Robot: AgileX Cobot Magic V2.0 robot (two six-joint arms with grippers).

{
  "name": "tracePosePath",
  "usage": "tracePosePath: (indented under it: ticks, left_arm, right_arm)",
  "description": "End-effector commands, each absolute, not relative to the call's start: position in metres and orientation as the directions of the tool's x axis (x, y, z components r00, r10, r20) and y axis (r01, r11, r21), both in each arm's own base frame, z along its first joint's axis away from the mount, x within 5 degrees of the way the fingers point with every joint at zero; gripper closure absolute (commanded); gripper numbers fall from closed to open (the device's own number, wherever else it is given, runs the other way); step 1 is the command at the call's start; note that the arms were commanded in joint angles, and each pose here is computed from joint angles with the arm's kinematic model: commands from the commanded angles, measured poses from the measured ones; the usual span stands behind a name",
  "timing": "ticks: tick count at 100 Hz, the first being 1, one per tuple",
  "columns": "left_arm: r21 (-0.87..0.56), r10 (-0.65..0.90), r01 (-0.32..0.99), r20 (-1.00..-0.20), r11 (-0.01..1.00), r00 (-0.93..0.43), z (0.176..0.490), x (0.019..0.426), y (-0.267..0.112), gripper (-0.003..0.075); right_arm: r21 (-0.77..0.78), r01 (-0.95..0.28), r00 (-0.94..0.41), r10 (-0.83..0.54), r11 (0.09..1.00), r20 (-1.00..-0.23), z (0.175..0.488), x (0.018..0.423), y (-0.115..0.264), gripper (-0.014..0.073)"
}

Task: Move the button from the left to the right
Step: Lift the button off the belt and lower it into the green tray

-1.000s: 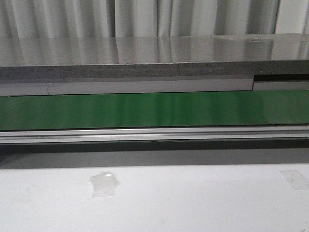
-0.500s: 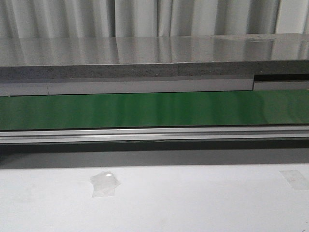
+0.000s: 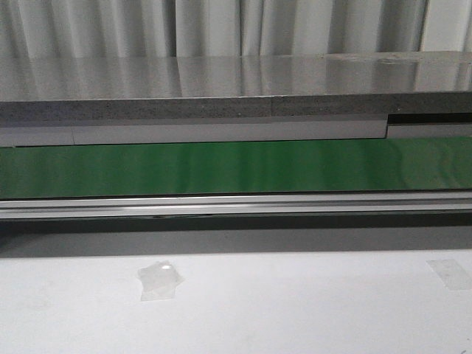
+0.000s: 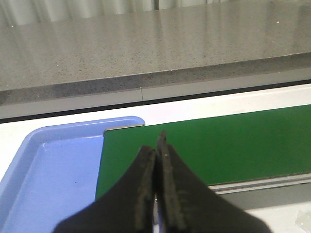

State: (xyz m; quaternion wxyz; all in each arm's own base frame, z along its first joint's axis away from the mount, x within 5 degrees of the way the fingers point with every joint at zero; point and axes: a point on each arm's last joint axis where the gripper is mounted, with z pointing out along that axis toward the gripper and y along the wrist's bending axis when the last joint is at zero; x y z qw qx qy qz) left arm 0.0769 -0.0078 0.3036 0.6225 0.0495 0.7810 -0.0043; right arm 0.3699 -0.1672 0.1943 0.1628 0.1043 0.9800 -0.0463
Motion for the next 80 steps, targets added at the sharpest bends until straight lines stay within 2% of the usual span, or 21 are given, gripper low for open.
tracePosePath:
  ticks: [1,18,33,59,72,80]
  left_arm:
    - [0.035,0.042,0.058,-0.990,0.998,-0.136,0.318,0.078,-0.006,0.0740]
    - [0.035,0.042,0.058,-0.990,0.998,-0.136,0.318,0.078,-0.006,0.0740]
    - [0.035,0.042,0.058,-0.990,0.998,-0.136,0.318,0.078,-0.006,0.0740]
    - [0.035,0.042,0.058,-0.990,0.998,-0.136,0.318,0.078,-0.006,0.0740]
    - [0.035,0.042,0.058,-0.990,0.998,-0.136,0.318,0.078,-0.006,0.0740]
    - [0.035,0.042,0.058,-0.990,0.998,-0.136,0.318,0.078,-0.006,0.0740]
  right_arm:
    - [-0.093,0.224,-0.882,0.161,0.970,-0.443,0.235,0.369,-0.170,0.0132]
    - [-0.080,0.249,-0.830,0.170,0.965,-0.531,0.266,0.364,-0.164,0.0132]
    - [-0.048,0.226,-0.765,0.146,0.973,-0.627,0.300,0.362,-0.140,0.0150]
    - [-0.058,0.062,-0.641,-0.005,0.996,-0.768,0.358,0.354,-0.065,0.0151]
    - [-0.073,-0.022,-0.537,-0.073,0.997,-0.840,0.387,0.336,-0.028,0.0151]
    - [-0.078,-0.052,-0.487,-0.094,0.996,-0.869,0.395,0.324,-0.014,0.0151]
